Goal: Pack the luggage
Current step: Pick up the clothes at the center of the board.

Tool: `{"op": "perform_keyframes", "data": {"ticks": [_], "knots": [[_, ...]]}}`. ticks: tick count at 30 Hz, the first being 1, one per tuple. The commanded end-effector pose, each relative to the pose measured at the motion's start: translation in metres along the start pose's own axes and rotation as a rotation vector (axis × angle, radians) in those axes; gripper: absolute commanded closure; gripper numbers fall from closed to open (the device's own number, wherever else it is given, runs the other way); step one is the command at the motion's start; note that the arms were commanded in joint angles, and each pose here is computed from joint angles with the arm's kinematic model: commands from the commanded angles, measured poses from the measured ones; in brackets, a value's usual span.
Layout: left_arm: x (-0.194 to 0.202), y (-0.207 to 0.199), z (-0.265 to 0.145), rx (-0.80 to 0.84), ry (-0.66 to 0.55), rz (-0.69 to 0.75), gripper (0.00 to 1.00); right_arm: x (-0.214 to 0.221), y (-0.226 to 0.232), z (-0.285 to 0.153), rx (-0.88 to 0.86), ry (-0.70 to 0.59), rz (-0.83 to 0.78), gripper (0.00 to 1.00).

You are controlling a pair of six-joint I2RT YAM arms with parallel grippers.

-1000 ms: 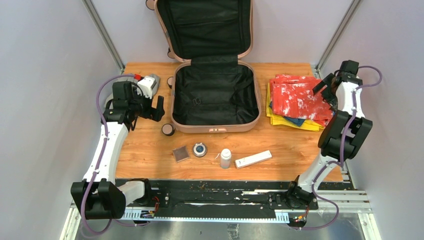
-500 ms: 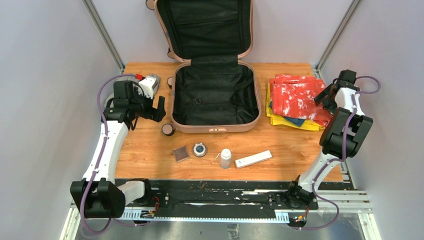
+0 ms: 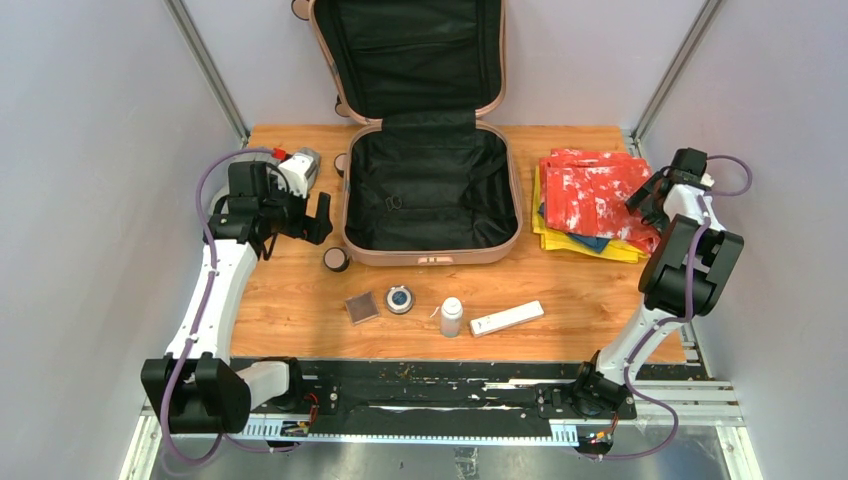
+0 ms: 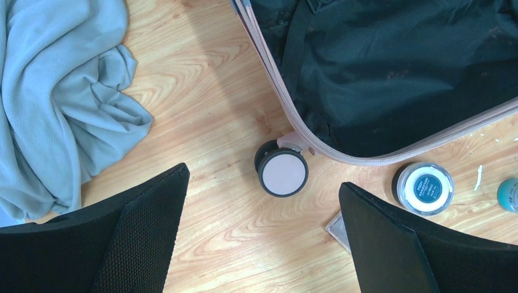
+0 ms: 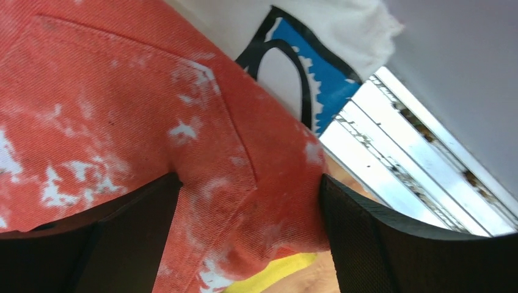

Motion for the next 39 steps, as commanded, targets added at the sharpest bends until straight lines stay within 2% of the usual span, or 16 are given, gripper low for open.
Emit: {"op": "perform_keyframes", "data": {"ticks": [1,5,10,12,13,17,18,21,24,25,29,39], "knots": [[-0.001,-0.001,0.002,0.014,0.014,0.022,0.00,0.015,0.024,0.011,-0.263,0.053,-0.005,0.15],[-0.001,0.001,0.003,0.004,0.021,0.030,0.00,0.014,0.035,-0.004,-0.368,0.035,0.002,0.33],[-0.002,0.000,0.001,0.006,0.010,0.029,0.00,0.015,0.037,-0.022,-0.406,0.013,0.014,0.75],[-0.003,0.000,0.000,0.005,0.006,0.029,0.00,0.012,0.036,-0.034,-0.413,-0.010,0.031,0.96],[-0.003,0.000,-0.001,0.004,0.005,0.029,0.00,0.010,0.036,-0.041,-0.419,-0.022,0.043,1.00],[-0.003,-0.001,-0.002,0.001,0.003,0.029,0.00,-0.001,0.038,-0.068,-0.430,-0.081,0.062,1.00],[-0.002,-0.001,-0.002,0.004,0.003,0.029,0.00,-0.004,0.036,-0.073,-0.400,-0.089,0.065,0.92],[0.000,-0.002,0.000,0.011,0.006,0.030,0.00,-0.003,0.027,-0.076,-0.284,-0.081,0.069,0.45],[0.002,-0.002,0.003,0.025,0.017,0.022,0.00,-0.001,0.020,-0.072,-0.214,-0.101,0.069,0.09],[0.002,-0.002,0.005,0.029,0.020,0.020,0.00,0.000,0.019,-0.070,-0.205,-0.104,0.063,0.02],[0.000,0.000,0.010,0.038,0.026,0.013,0.00,0.002,0.015,-0.064,-0.089,-0.145,0.033,0.00],[-0.006,0.004,0.023,0.061,0.020,0.019,0.00,-0.013,0.013,-0.034,-0.025,-0.129,-0.040,0.00]]}}
Point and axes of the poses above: each gripper's point midway between its finger pads, its own z axis out along the fingers, its own y axis along the line the jaws close on, x = y × z, the point moved 8 cm from there along -z, back along the fingers
